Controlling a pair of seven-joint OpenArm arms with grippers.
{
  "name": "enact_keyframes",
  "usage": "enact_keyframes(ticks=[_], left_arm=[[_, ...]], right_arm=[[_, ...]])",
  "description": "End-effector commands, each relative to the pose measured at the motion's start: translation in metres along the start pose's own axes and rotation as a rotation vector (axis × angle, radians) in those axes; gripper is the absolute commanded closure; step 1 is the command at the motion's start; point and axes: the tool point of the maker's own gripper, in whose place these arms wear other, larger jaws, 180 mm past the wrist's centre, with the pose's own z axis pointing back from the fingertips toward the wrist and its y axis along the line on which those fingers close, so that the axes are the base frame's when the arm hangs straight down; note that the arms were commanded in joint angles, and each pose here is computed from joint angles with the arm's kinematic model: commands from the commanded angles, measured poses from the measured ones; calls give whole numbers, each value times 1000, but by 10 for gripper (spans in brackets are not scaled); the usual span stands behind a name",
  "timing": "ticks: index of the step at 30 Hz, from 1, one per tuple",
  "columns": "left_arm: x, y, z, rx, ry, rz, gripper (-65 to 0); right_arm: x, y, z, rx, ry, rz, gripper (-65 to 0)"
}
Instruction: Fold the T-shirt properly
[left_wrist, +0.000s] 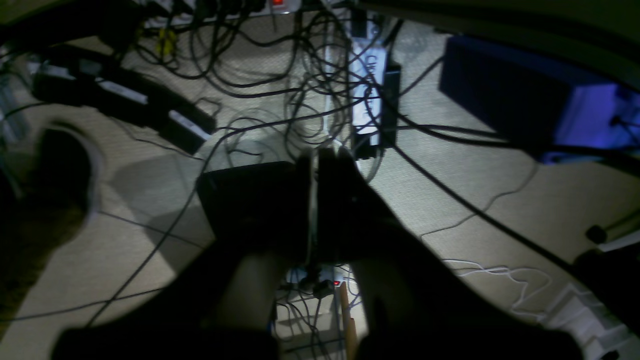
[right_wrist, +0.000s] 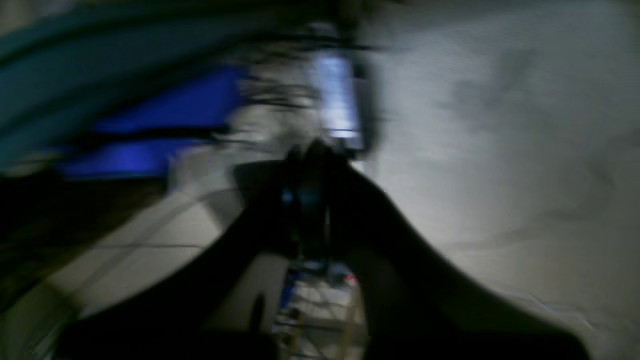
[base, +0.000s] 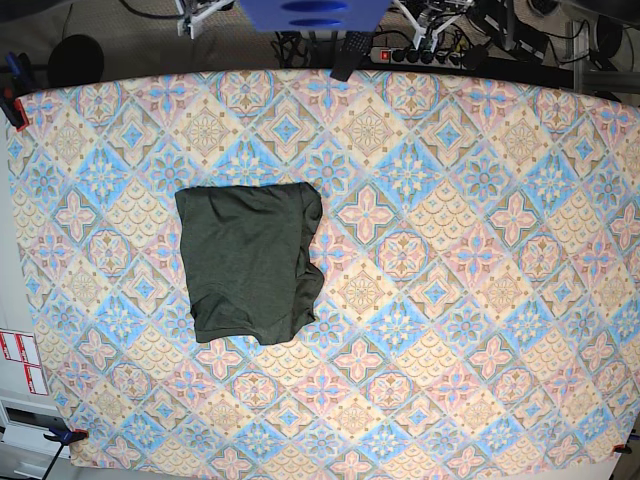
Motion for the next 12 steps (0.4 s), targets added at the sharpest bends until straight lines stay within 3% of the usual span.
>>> enact_keyframes(ticks=[1, 12], left_arm=[[-7, -9, 0, -15, 10, 2, 0], [18, -10, -4, -16, -30, 17, 0]], right_arm=[[7, 8, -2, 25, -21, -9, 0], [28, -5, -1, -13, -96, -138, 0]])
